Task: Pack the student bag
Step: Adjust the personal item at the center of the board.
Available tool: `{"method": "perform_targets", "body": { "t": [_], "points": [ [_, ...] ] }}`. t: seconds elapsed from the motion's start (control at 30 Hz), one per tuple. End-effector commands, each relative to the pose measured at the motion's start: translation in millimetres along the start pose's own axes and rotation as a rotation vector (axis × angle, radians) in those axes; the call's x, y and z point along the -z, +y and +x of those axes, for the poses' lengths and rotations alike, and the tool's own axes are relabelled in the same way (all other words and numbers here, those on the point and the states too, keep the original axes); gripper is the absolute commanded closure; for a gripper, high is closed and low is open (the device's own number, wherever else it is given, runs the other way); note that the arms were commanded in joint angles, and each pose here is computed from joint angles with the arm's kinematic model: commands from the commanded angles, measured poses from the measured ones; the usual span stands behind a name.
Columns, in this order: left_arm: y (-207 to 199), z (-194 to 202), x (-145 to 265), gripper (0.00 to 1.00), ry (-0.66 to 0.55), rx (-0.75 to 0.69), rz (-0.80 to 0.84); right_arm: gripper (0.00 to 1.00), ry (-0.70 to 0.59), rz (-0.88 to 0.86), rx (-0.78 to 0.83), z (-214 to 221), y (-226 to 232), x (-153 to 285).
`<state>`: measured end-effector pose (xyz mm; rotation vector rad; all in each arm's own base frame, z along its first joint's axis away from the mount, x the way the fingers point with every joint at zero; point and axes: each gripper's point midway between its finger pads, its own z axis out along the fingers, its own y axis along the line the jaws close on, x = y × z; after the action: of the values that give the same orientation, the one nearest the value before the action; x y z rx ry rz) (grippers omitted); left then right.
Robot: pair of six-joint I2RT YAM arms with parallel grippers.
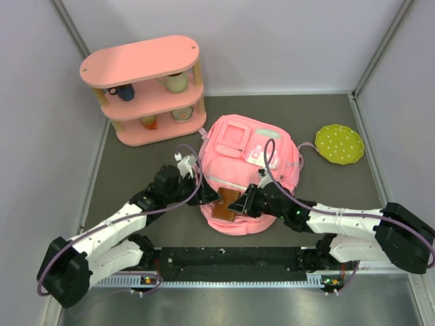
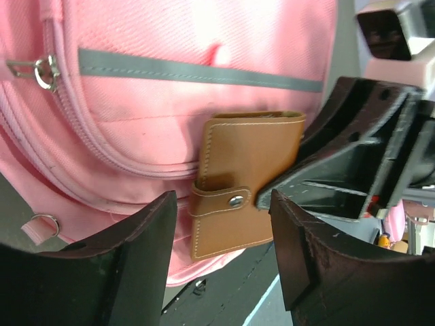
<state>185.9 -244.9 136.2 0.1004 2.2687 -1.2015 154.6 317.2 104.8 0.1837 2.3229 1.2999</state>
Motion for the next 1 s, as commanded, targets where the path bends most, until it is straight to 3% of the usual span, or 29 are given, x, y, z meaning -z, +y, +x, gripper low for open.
{"method": "perform_targets", "body": {
  "t": [0.0,0.23,0.6,0.97],
  "points": [
    [0,5,-8,0.4,0.051,0.013,0.002,0.81,-0.053,-0.016,0.008,-15,6,-1],
    [2,3,1,0.41,-0.011,0.001,0.006,0.81,-0.053,-0.016,0.008,-15,6,-1],
    [12,11,-5,0.53,-0.023,0.019,0.016,0.81,-0.041,-0.023,0.003,-15,8,-2],
    [9,-5,-11,0.54,-0.088,-0.012,0.028,0.81,-0.024,-0.027,0.003,-12,8,-5]
  ]
}}
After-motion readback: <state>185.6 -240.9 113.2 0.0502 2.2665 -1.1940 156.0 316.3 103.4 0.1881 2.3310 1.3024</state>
